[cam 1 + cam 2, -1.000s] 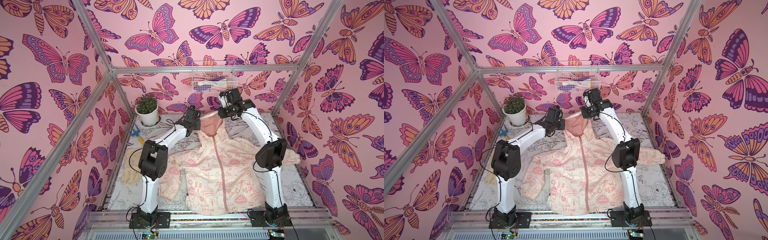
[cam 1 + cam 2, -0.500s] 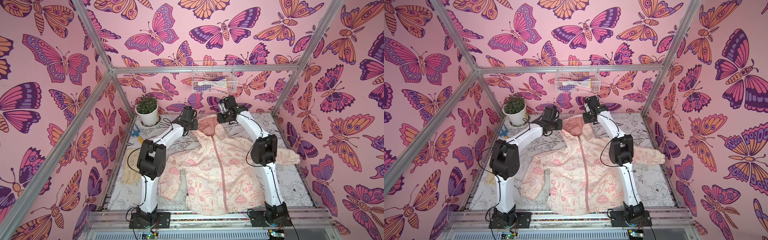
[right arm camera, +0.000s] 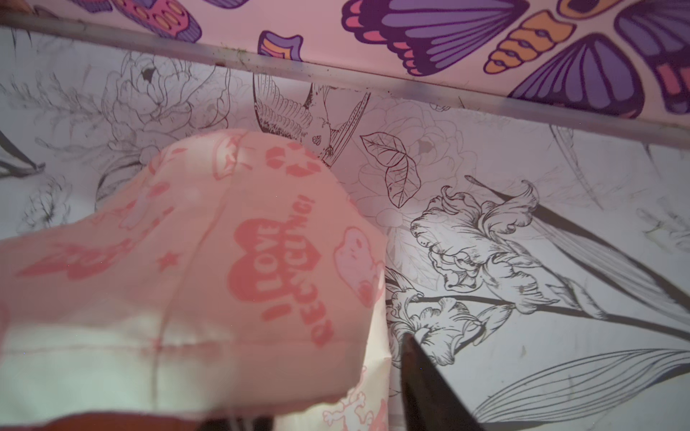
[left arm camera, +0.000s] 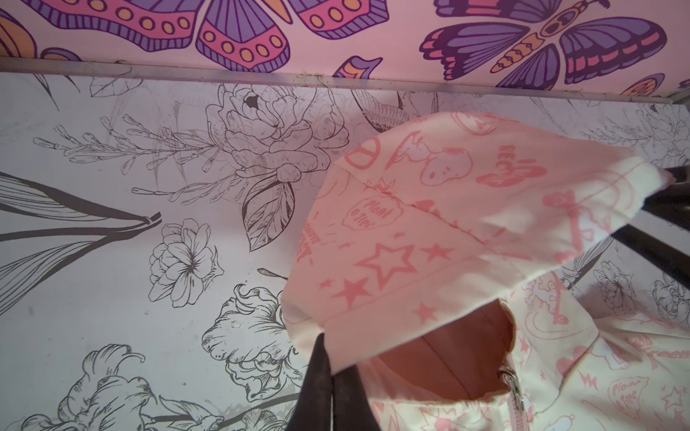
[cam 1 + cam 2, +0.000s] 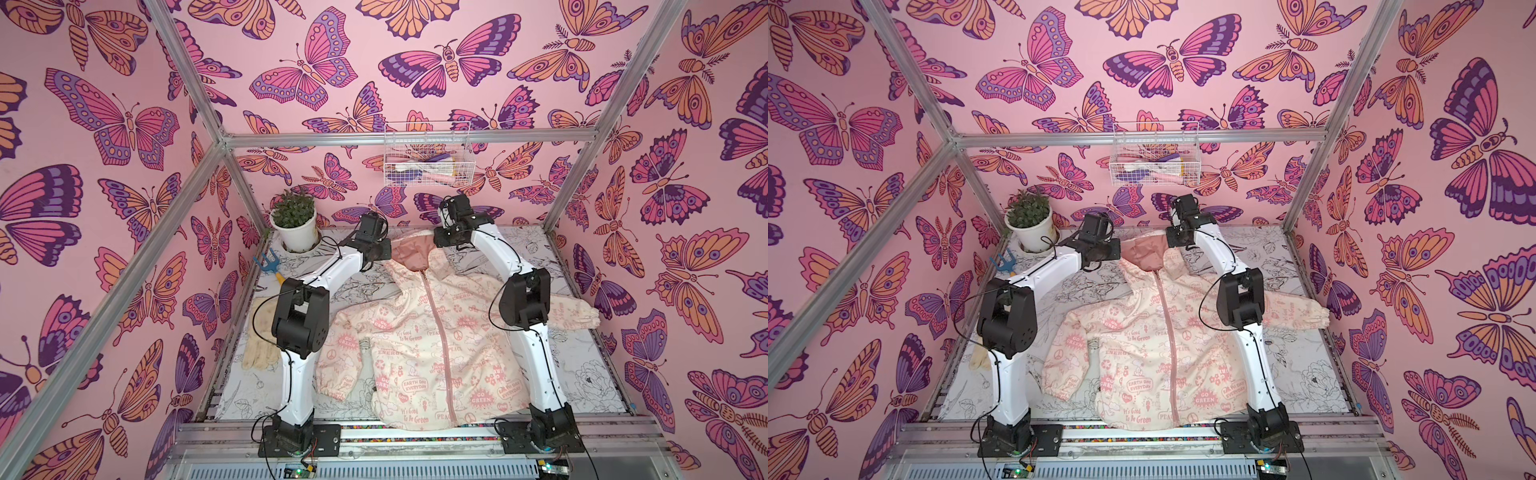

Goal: Unzip the jacket
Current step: Flatten out the jacket at the center of the board.

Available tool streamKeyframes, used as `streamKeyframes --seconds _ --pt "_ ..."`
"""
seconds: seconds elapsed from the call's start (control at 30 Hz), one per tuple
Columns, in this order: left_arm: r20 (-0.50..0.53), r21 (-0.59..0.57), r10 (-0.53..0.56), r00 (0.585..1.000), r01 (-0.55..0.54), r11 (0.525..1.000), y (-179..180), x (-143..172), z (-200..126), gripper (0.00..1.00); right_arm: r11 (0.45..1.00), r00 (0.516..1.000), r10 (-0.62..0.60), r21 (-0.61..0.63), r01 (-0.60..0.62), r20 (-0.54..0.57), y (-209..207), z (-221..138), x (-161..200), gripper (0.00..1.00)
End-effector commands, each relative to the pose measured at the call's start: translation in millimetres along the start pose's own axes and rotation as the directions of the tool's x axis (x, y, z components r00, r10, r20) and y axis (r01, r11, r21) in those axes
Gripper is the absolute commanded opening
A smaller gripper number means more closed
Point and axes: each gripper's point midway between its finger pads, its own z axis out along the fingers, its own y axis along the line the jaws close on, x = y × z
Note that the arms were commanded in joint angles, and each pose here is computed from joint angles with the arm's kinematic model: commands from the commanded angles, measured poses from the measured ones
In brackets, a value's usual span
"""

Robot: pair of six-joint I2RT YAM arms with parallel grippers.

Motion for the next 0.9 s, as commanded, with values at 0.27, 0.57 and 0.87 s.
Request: streamKeyframes --seconds 0.27,0.57,0.87 --pt "0.01 0.087 -0.001 1.0 0.0 0.996 -2 -32 20 0.0 0.997 0.987 0.03 0.069 -0.041 0.156 -41 -26 -48 0.0" --pt "-0.013 0.123 0.027 1.0 -0.025 0.992 -14 -61 48 0.0 0.983 0.972 -0.147 0.141 0.122 0.185 -49 -47 -50 0.01" --pt "-0.141 -0.042 -0.087 0.986 0.082 0.996 34 -7 60 0.18 0.989 0.993 -0.116 0.092 0.119 -0.03 -50 -14 20 0.18"
